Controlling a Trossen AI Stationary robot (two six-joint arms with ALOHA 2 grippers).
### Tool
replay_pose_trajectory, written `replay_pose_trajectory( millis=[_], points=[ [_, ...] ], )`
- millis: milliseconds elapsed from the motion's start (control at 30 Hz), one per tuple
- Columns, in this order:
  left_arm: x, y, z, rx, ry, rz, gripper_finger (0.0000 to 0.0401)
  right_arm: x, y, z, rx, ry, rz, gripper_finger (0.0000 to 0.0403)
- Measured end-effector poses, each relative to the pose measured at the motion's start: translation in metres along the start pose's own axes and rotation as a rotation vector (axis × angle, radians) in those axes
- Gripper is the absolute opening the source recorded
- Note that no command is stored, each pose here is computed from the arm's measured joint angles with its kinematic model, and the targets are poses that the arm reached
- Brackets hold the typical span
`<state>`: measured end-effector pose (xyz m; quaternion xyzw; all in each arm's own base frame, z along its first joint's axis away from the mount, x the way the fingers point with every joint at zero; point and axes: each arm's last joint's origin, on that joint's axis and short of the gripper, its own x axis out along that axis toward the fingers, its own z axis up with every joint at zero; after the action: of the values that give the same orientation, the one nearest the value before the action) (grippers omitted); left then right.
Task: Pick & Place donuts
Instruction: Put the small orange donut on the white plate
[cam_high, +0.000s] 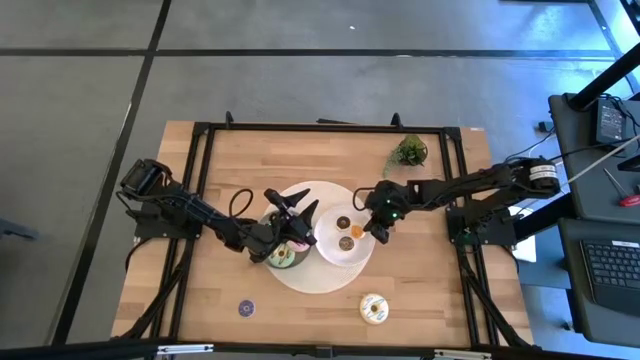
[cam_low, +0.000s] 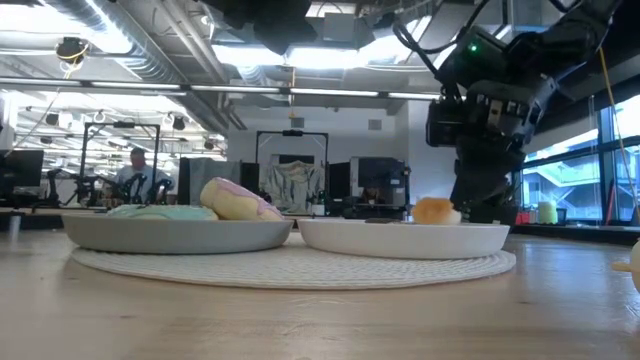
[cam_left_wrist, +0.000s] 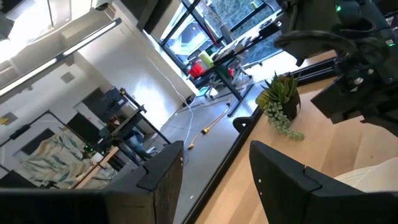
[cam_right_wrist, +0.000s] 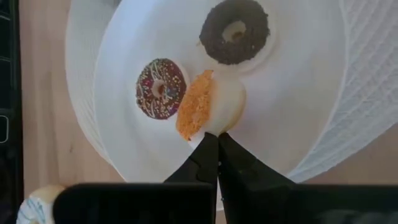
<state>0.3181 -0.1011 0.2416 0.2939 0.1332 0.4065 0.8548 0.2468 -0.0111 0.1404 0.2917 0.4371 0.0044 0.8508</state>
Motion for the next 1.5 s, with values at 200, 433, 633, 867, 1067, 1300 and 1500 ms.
replay_pose_trajectory(
  millis=[200,433,633,867,1067,1300,1500],
  points=[
    [0.0000,-0.0001,0.0000,0.001,-0.002,-0.003,0.0180,0.0011,0.0017,-0.0016,0.000,-0.002,-0.021,0.0006],
    [0.0000,-0.0001,0.0001,0.000,-0.003,-0.004,0.0180,0.0012,0.0018,-0.0016,-0.014,-0.005,-0.026,0.0006],
    [0.0000,-0.0001,0.0000,0.001,-0.003,-0.004,0.0182,0.0012,0.0017,-0.0022,-0.031,0.003,-0.023,0.0033],
    [0.0000,-0.0001,0.0000,0.001,-0.002,-0.003,0.0178,0.0012,0.0015,-0.0028,0.004,0.009,-0.025,0.0101],
    [-0.0001,-0.0002,0.0001,0.001,-0.003,-0.004,0.0180,0.0004,-0.0011,-0.0024,0.067,0.013,-0.033,0.0132],
    [0.0000,-0.0001,0.0000,0.000,-0.002,-0.003,0.0176,0.0001,-0.0024,-0.0029,0.061,0.019,-0.041,0.0131],
    [0.0000,-0.0001,0.0000,0.000,-0.002,-0.003,0.0175,-0.0012,-0.0025,-0.0041,0.090,0.031,-0.047,0.0126]
  ],
)
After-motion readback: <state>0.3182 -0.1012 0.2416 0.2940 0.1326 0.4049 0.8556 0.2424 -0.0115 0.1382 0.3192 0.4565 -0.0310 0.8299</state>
